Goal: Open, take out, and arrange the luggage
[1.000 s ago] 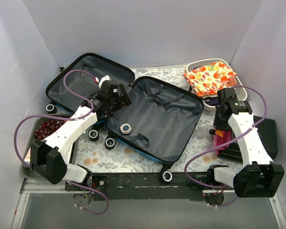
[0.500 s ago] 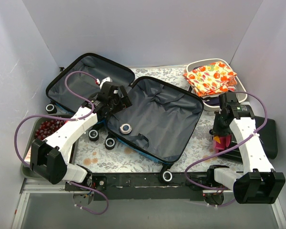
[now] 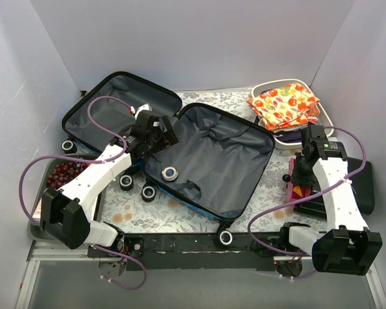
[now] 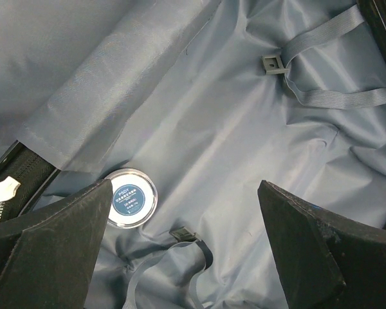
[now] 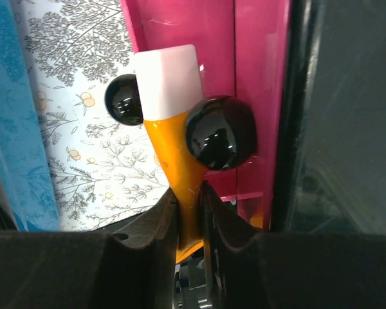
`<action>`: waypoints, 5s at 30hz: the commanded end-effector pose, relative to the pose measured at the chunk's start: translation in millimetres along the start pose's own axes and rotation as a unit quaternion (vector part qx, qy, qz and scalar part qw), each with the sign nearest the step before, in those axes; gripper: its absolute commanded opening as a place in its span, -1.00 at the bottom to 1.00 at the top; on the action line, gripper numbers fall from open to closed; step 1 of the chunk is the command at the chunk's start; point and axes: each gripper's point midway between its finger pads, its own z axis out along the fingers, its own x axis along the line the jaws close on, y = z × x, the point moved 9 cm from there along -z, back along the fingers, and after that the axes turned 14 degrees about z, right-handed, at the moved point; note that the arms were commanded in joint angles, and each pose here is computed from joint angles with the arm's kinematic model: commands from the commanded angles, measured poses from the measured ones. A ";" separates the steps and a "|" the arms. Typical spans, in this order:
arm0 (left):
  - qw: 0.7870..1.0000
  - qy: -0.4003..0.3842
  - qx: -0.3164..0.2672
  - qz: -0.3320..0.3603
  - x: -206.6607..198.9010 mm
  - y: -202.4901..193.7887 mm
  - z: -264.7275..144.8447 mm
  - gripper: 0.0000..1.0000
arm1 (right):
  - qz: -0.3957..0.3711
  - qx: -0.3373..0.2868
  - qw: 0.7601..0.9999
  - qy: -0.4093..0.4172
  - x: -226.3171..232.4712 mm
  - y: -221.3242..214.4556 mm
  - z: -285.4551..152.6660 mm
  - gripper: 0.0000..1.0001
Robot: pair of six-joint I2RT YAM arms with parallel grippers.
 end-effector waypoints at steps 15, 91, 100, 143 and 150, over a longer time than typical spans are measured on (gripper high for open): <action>0.999 -0.015 -0.031 0.001 -0.3 9.6 -18.1 0.97 | -0.022 -0.033 0.997 0.060 3.1 11.2 -14.2 -0.13; 0.999 -0.015 -0.042 0.003 0.5 13.0 -23.4 0.96 | 0.068 -0.094 0.993 -0.025 2.0 14.8 32.9 -0.79; 0.998 -0.049 -0.045 0.017 -3.4 14.1 -31.7 0.96 | -0.041 -0.149 0.949 0.276 43.9 30.4 -20.4 -0.64; 0.899 -0.370 0.041 0.230 -343.2 -138.9 4.3 -0.04 | 0.302 -0.207 0.925 0.101 -71.0 81.9 17.5 0.43; 0.921 -0.331 -0.021 0.205 -337.9 -98.5 -27.8 0.17 | 0.298 -0.197 0.928 0.103 -70.5 81.5 23.6 0.42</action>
